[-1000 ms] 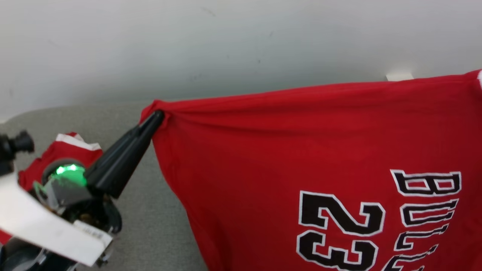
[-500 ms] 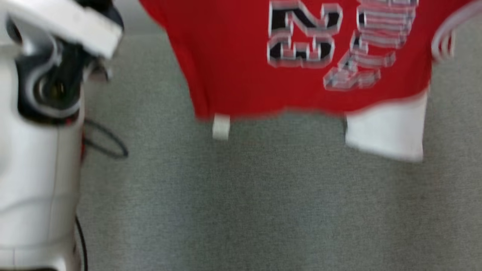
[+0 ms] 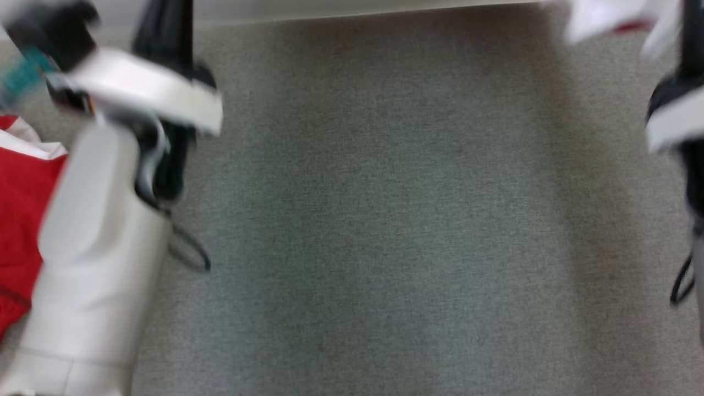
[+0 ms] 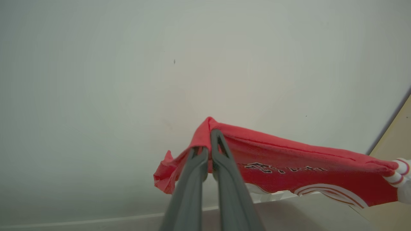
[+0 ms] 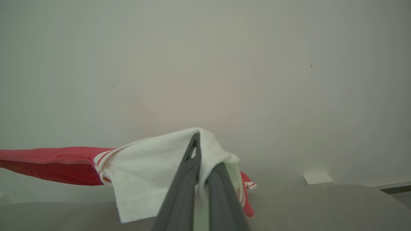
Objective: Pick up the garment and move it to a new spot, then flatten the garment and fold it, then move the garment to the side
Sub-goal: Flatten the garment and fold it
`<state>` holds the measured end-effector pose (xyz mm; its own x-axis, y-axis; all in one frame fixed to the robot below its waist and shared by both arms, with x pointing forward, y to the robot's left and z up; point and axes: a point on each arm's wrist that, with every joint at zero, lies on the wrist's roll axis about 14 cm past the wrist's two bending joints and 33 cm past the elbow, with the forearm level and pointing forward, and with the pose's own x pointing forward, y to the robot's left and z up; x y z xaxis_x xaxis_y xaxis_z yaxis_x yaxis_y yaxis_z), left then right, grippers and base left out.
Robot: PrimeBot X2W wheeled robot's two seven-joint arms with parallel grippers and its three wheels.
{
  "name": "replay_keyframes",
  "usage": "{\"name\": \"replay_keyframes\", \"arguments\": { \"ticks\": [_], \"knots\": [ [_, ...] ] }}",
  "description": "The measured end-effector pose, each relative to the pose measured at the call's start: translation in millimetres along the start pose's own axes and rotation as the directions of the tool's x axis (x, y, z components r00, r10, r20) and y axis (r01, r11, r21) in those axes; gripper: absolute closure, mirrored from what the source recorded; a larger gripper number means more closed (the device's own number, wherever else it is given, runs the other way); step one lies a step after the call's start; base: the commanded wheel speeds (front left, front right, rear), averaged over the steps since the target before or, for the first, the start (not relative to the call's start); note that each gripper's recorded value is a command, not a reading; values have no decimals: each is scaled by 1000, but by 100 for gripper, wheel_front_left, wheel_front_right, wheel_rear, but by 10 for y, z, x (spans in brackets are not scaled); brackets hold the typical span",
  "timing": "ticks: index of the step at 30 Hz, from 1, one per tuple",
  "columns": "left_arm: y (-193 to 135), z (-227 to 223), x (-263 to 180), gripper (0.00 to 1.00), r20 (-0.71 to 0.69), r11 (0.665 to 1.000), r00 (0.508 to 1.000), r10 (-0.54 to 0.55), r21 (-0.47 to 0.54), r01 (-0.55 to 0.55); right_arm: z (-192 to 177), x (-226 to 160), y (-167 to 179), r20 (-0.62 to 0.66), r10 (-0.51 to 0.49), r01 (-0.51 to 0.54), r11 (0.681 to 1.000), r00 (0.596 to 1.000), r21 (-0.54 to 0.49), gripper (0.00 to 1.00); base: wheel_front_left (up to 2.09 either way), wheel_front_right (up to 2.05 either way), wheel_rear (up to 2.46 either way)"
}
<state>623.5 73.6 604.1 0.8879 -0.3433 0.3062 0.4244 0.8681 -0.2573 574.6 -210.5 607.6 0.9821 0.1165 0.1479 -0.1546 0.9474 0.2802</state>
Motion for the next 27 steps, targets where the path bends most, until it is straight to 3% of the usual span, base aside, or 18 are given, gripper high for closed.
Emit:
{"name": "replay_keyframes", "arguments": {
  "ticks": [3,6,11,14,17,21,23,27],
  "knots": [
    [154,-436,-409,100,-96,998,994,52,-15,-53,-522,-423,-121,-140,-21,25,999,990,25,100,0,0,0],
    [227,-937,-1000,100,-245,994,965,95,-28,-105,-1050,-962,-198,-309,-41,58,997,950,48,100,0,0,0],
    [189,-1264,-1786,100,-378,986,917,128,-48,-157,-1513,-1730,-193,-510,-28,79,994,860,78,100,0,0,0],
    [149,-1296,-2158,100,-423,979,894,147,-65,-192,-1740,-2228,-154,-638,-12,82,993,770,80,100,0,0,0],
    [109,-1323,-2564,100,-507,968,845,172,-72,-240,-1810,-2632,-92,-713,4,84,993,701,89,100,0,0,0],
    [-91,-1377,-3081,100,-669,962,731,134,-88,-257,-1763,-3000,-18,-783,26,71,994,621,89,100,0,0,0],
    [-183,-1331,-3130,100,-720,967,688,89,-104,-235,-1682,-3034,16,-801,43,51,995,597,92,100,0,0,0],
    [-233,-1146,-2876,100,-748,961,663,31,-161,-227,-1517,-2873,10,-819,59,-2,997,571,71,100,0,0,0]
  ]
}}
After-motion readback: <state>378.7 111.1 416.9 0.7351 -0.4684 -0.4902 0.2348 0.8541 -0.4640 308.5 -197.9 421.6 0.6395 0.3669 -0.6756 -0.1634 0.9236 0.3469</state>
